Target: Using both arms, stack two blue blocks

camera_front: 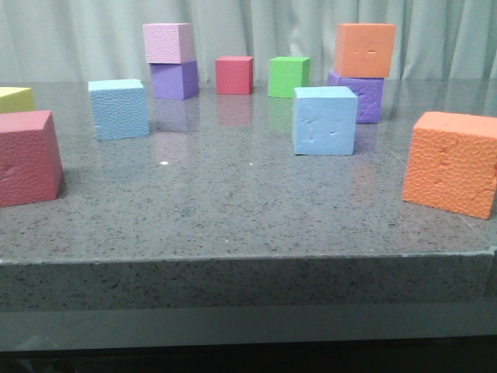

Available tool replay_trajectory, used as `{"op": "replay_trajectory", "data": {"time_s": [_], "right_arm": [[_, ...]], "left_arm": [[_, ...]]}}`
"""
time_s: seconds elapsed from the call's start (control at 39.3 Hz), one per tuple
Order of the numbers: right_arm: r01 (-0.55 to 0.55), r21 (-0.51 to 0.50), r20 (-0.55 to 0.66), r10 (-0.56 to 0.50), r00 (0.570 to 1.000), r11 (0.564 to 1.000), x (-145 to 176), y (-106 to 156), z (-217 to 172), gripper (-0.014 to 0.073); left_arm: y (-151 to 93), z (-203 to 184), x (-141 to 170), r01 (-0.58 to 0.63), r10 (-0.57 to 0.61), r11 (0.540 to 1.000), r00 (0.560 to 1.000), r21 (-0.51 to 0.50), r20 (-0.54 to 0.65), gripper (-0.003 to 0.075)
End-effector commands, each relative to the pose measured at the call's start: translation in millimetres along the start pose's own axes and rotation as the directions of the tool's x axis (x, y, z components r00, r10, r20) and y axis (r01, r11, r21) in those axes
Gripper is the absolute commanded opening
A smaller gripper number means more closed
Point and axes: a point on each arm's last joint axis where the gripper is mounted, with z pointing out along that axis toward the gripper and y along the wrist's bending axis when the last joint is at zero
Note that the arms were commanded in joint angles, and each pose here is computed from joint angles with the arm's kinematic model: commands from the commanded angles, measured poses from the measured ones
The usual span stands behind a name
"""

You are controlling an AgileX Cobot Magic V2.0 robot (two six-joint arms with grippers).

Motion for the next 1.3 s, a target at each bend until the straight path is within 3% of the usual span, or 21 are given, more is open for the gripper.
{"op": "replay_trajectory", "data": {"time_s": [0.0,0.33,0.71,0.81,1.02,1.27], "right_arm": [[-0.028,-0.026,0.059,0.030,0.998,0.999,-24,5,17,0.0650],[-0.044,-0.201,-0.161,0.011,0.987,0.979,-39,49,93,0.0650],[0.009,-0.351,-0.377,-0.151,0.914,0.936,-41,122,170,0.0646],[0.035,-0.317,-0.417,-0.173,0.892,0.948,-43,134,188,0.0627],[0.099,-0.150,-0.490,-0.161,0.856,0.984,-42,149,215,0.0630],[0.026,-0.138,-0.545,-0.098,0.833,0.990,-32,165,232,0.0631]], "left_arm": [[1,-1,-19,0.016,-0.015,1.000,0.993,-0.005,0.114,0.0671],[1,-1,-19,0.016,-0.015,1.000,0.993,-0.005,0.114,0.0671],[1,-1,-19,0.016,-0.015,1.000,0.993,-0.005,0.114,0.0671],[1,-1,-19,0.016,-0.015,1.000,0.993,-0.005,0.114,0.0671],[1,-1,-19,0.016,-0.015,1.000,0.993,-0.005,0.114,0.0671],[1,-1,-19,0.016,-0.015,1.000,0.993,-0.005,0.114,0.0671]]}}
